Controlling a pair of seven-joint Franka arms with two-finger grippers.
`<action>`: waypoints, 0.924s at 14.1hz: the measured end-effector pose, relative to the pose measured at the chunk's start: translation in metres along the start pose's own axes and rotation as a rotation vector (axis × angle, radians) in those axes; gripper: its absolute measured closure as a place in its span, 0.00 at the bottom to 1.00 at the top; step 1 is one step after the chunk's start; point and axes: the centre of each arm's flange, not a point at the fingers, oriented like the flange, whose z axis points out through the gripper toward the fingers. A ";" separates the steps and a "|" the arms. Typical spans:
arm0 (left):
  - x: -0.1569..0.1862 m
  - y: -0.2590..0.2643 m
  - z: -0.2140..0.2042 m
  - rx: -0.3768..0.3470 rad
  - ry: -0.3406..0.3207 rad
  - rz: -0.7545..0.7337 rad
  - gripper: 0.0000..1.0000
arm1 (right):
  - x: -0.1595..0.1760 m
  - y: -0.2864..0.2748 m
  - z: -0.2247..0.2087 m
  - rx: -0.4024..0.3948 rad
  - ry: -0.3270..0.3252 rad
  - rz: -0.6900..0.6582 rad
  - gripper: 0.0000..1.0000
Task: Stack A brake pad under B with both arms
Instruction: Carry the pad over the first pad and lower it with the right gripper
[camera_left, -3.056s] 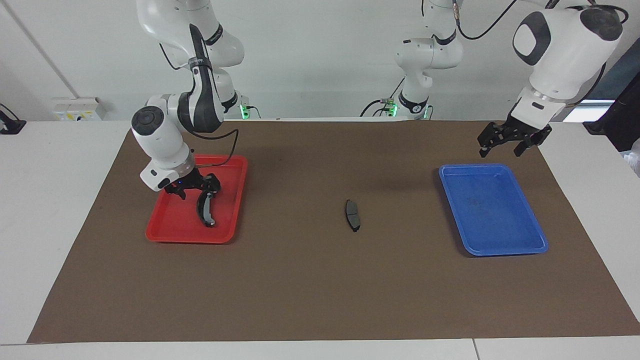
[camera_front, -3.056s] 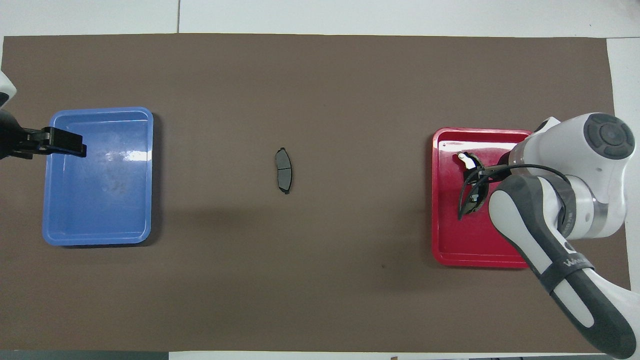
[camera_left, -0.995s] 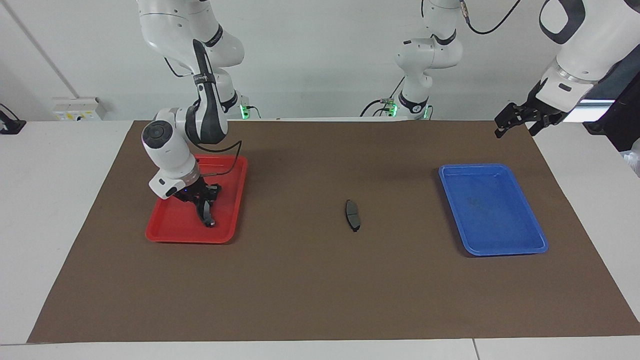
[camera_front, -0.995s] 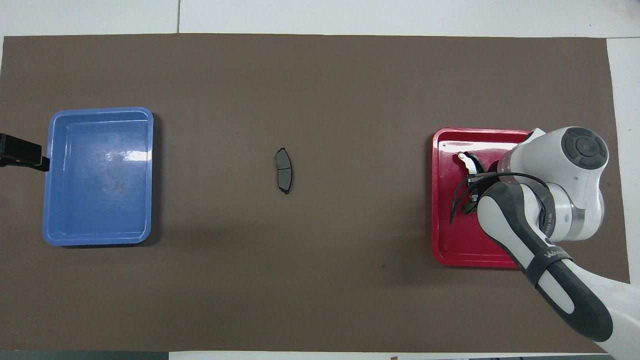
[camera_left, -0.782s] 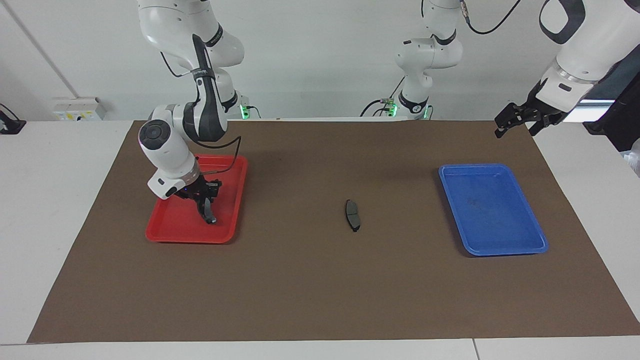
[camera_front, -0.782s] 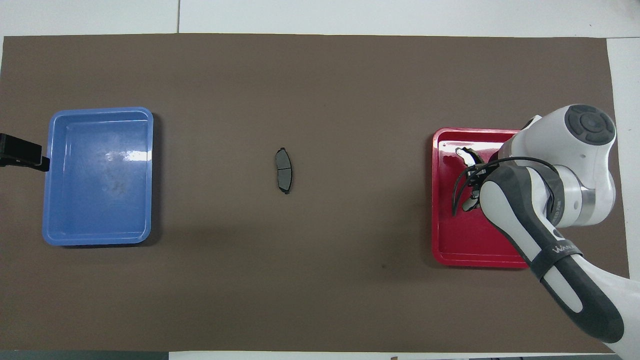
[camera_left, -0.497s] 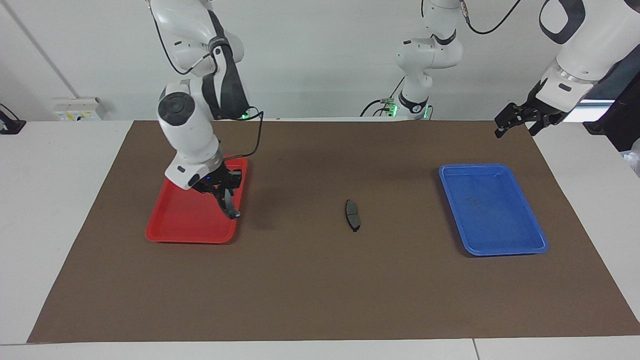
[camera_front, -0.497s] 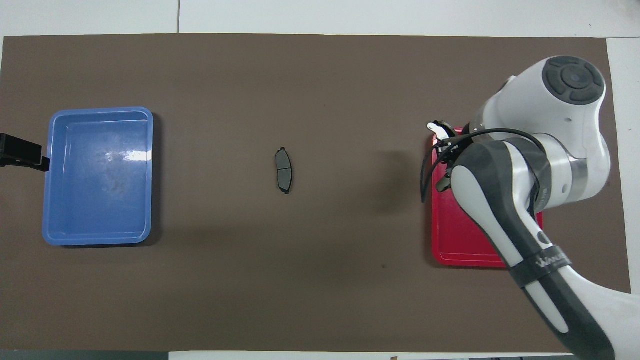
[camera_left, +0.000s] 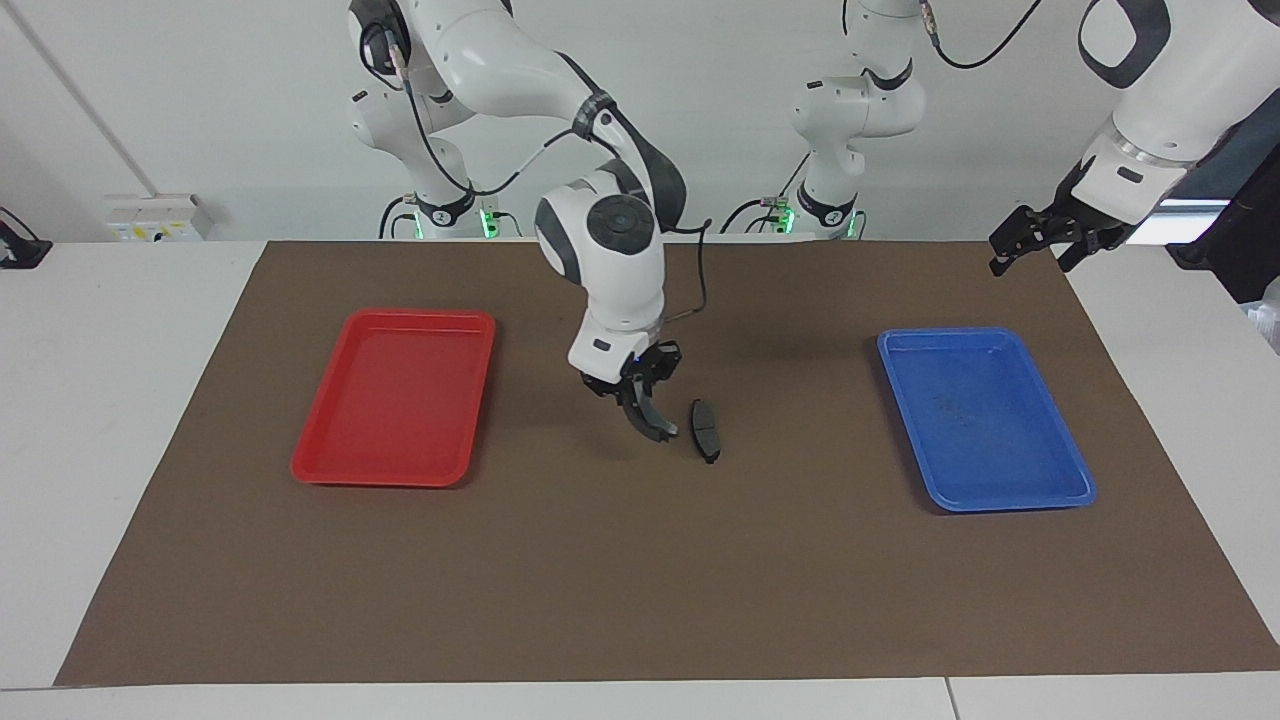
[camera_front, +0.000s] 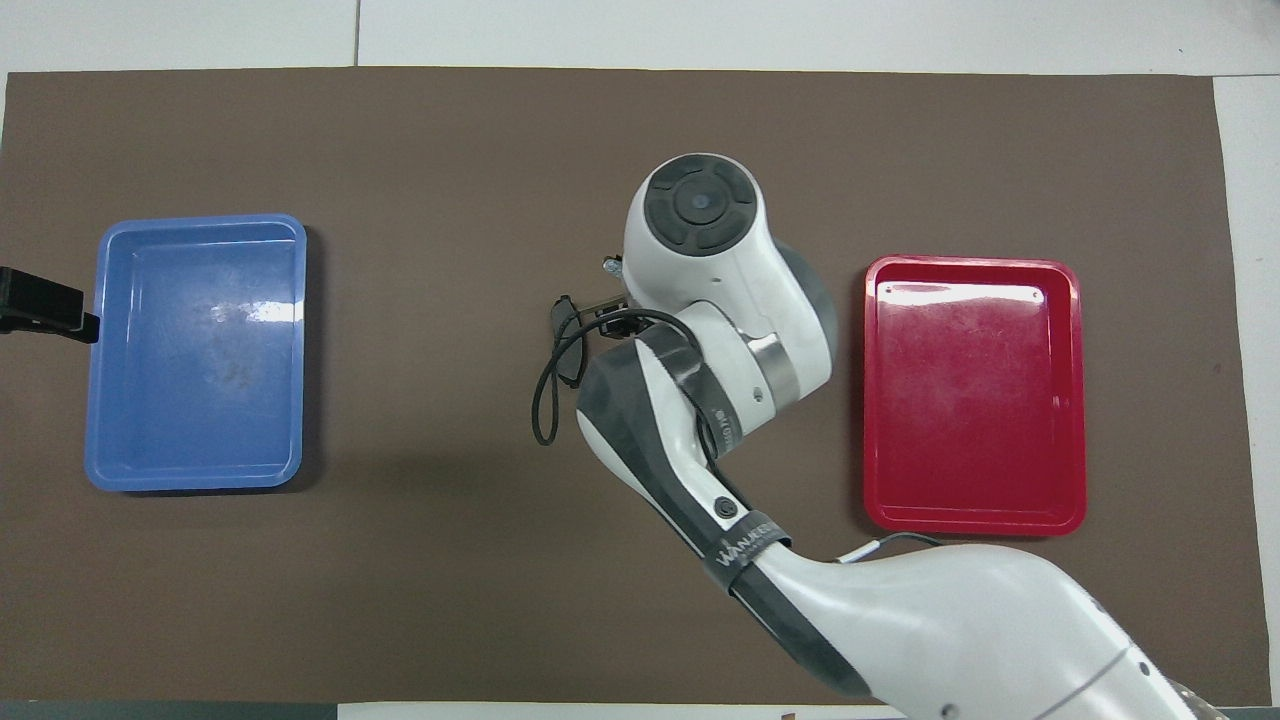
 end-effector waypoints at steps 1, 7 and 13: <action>0.000 0.000 0.000 0.000 0.000 0.000 0.00 | 0.007 -0.014 0.016 0.006 0.020 -0.001 0.58; 0.000 0.000 0.000 0.000 0.000 0.000 0.00 | 0.015 -0.041 0.040 0.045 0.082 -0.017 0.58; 0.000 0.000 0.000 0.000 0.000 0.000 0.00 | 0.011 -0.056 0.059 0.047 0.079 0.009 0.58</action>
